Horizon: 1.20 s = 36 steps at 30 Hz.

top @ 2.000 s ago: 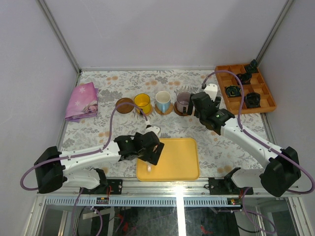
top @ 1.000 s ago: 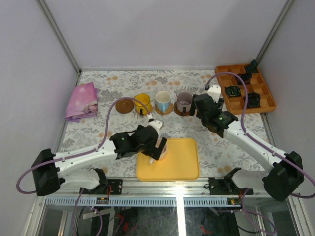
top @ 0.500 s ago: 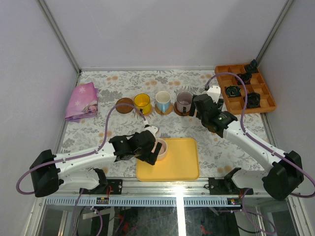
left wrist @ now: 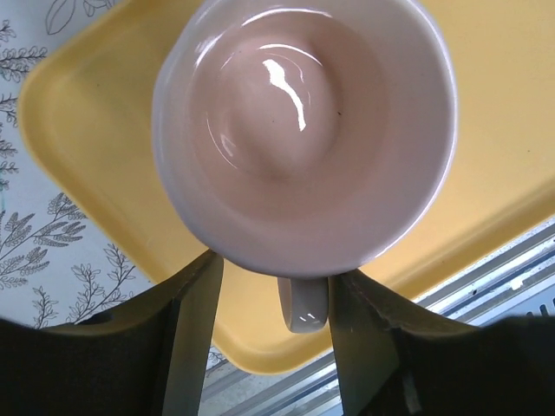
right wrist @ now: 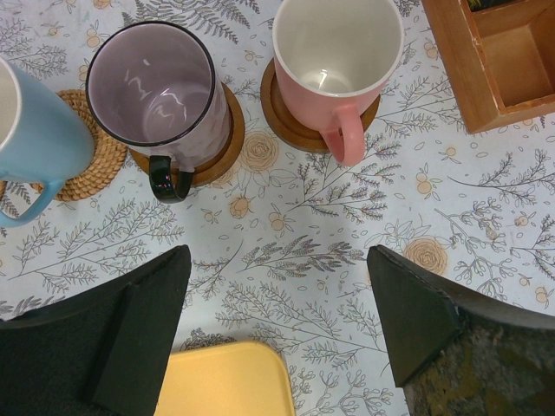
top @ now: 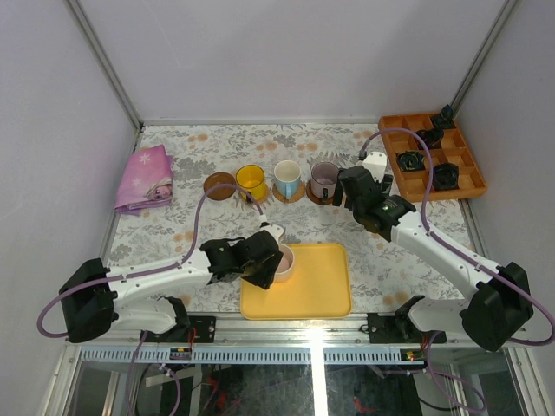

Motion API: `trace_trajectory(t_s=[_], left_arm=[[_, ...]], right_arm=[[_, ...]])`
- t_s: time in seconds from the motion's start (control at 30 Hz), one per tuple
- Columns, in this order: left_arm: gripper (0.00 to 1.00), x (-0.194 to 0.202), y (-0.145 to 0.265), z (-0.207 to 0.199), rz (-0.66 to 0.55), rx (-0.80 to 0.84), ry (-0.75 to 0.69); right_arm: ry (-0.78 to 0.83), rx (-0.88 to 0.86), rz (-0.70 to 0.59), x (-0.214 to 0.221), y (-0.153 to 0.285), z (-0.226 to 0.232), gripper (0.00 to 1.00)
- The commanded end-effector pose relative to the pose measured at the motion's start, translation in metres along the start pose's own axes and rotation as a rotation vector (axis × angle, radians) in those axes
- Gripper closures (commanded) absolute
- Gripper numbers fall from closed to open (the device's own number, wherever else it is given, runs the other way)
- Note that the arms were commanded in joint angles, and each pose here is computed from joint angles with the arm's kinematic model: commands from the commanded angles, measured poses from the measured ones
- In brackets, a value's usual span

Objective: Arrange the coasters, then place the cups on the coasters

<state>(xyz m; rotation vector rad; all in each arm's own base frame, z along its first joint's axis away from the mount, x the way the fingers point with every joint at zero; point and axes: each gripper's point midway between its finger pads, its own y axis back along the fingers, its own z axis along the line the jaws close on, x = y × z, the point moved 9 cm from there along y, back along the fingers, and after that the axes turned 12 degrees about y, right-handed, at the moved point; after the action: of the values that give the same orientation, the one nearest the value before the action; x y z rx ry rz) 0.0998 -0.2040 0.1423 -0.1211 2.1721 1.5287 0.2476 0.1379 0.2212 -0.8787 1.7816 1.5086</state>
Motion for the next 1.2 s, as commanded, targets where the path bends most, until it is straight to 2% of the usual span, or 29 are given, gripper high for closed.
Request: trace_trajectory(t_s=[0.0,0.17,0.23,0.47,0.5,0.67,0.87,1.17], left_arm=[[0.51,-0.005,-0.009,-0.007,-0.017,0.052,-0.035],[0.55,-0.004,-0.014,-0.008,-0.003,0.064,-0.054],[0.6,-0.004,-0.016,-0.008,-0.004,0.061,-0.061],[0.98,-0.004,-0.021,-0.006,-0.026,0.042,-0.053],[1.0,-0.004,-0.021,-0.005,-0.029,0.038,-0.049],[1.0,-0.007,-0.016,-0.004,-0.057,0.033,-0.045],[1.0,-0.031,0.009,-0.004,-0.182,-0.017,-0.021],[1.0,-0.092,0.053,0.036,-0.37,-0.108,0.173]], right_arm=[[-0.033,0.002,-0.03,-0.015,0.002,0.001,0.1],[-0.033,0.002,-0.03,-0.016,0.001,0.002,0.09],[-0.033,-0.001,-0.029,-0.016,0.0,0.003,0.09],[-0.029,-0.008,-0.02,-0.016,-0.001,0.005,0.09],[-0.028,-0.006,-0.019,-0.016,-0.002,0.005,0.09],[-0.027,-0.005,-0.019,-0.017,-0.002,0.006,0.09],[-0.024,0.012,-0.032,-0.024,-0.002,0.006,0.09],[-0.023,0.059,-0.105,-0.048,-0.006,0.008,0.09]])
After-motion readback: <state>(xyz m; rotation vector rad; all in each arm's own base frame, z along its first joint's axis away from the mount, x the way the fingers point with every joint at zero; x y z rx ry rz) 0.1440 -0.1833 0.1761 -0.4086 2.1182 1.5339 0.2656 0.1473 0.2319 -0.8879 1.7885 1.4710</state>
